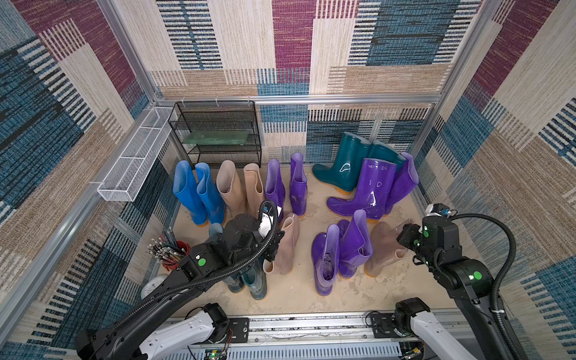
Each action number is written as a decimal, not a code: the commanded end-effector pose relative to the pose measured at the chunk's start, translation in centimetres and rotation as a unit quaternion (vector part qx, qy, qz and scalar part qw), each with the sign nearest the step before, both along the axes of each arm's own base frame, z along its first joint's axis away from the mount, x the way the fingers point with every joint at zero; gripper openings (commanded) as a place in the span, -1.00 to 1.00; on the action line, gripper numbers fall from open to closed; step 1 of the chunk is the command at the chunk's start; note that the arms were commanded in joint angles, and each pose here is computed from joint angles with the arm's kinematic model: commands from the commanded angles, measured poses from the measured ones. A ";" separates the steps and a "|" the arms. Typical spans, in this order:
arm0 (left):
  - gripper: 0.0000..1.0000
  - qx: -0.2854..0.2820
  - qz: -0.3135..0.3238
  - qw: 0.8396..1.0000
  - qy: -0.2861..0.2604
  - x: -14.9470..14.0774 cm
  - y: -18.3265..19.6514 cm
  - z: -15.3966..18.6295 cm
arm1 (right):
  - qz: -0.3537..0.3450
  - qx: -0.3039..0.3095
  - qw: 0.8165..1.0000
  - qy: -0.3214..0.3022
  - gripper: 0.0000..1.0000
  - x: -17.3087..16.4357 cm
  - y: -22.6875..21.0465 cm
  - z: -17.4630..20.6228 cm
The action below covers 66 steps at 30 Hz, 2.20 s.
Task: Match and arrange rain boots in pairs
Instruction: Pair a pair of rain boots at the center of the board.
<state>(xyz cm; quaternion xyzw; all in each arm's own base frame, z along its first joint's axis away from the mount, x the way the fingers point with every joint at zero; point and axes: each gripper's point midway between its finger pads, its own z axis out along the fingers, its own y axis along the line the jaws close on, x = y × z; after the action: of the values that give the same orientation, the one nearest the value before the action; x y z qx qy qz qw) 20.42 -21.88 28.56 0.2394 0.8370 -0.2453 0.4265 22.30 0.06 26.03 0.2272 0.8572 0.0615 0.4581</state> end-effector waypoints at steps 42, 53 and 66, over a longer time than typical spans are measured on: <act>-1.00 -0.001 0.119 0.993 -0.006 1.2 4.0 1.5 | 0.234 0.005 0.922 -0.307 -1.00 11.8 13.7 28.3; -1.00 0.013 0.134 0.991 0.001 1.9 4.5 -0.1 | 0.289 0.034 0.896 -0.335 -1.00 11.3 21.0 31.6; -1.00 0.002 0.140 0.990 0.011 3.2 4.3 -0.5 | 0.374 0.068 0.860 -0.340 -1.00 6.0 28.3 33.9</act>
<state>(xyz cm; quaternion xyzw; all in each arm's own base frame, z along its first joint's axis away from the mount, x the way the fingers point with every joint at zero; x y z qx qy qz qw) 23.11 -17.06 27.21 0.1229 0.8773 -0.1680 0.4324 29.20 28.40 55.97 -0.1276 0.7086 0.3338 0.6084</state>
